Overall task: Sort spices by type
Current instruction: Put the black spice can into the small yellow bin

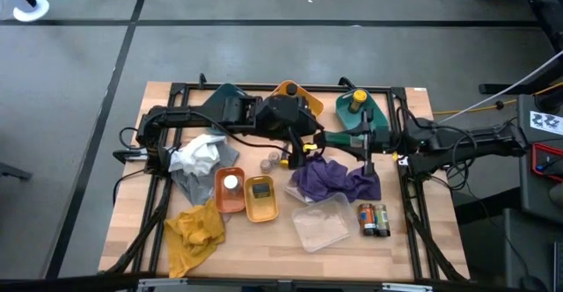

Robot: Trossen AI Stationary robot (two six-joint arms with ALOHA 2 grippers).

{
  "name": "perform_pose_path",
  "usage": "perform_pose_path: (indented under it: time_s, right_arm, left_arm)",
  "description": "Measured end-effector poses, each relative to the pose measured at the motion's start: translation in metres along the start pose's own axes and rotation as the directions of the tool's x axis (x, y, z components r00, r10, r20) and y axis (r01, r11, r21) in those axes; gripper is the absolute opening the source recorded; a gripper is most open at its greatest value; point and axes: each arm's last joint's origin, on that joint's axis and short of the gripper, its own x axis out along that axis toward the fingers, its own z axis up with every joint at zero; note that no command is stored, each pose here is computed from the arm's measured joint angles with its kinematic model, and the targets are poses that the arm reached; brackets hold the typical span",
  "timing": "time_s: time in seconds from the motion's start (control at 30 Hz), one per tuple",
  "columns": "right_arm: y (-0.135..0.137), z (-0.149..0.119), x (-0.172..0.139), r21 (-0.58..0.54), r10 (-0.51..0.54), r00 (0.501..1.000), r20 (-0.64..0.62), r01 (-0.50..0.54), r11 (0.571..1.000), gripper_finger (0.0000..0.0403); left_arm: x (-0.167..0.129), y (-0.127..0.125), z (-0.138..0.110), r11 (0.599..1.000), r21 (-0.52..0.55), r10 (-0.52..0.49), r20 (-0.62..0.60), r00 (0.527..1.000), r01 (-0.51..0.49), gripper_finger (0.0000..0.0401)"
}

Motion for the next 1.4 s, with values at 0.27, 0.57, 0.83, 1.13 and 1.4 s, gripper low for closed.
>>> perform_pose_path:
  time_s: [0.27, 0.57, 0.83, 1.13, 1.4]
  right_arm:
    - [0.001, 0.000, 0.004, -0.022, -0.002, 1.000, 0.013, 0.002, 1.000, 0.0143]
    - [0.001, 0.000, 0.004, -0.016, 0.000, 1.000, 0.010, 0.000, 1.000, 0.0143]
    - [0.001, -0.003, 0.005, -0.011, 0.003, 1.000, -0.010, -0.004, 1.000, 0.0145]
    - [0.002, -0.009, 0.007, -0.023, -0.001, 0.997, -0.073, 0.000, 1.000, 0.0226]
    - [0.003, -0.020, 0.000, -0.009, 0.016, 0.978, -0.206, -0.018, 1.000, 0.0256]
  left_arm:
    - [0.000, 0.000, -0.001, 1.000, 0.002, -0.002, -0.012, 1.000, 0.002, 0.0220]
    - [0.003, -0.001, -0.002, 1.000, 0.028, -0.005, -0.014, 1.000, 0.005, 0.0115]
    - [0.007, -0.002, -0.005, 1.000, 0.023, -0.005, -0.034, 0.999, 0.006, 0.0113]
    - [-0.003, -0.003, -0.019, 0.992, -0.127, -0.017, -0.194, 0.981, -0.008, 0.0113]
    - [-0.018, -0.032, -0.056, 0.939, -0.311, -0.065, -0.575, 0.815, -0.145, 0.0113]
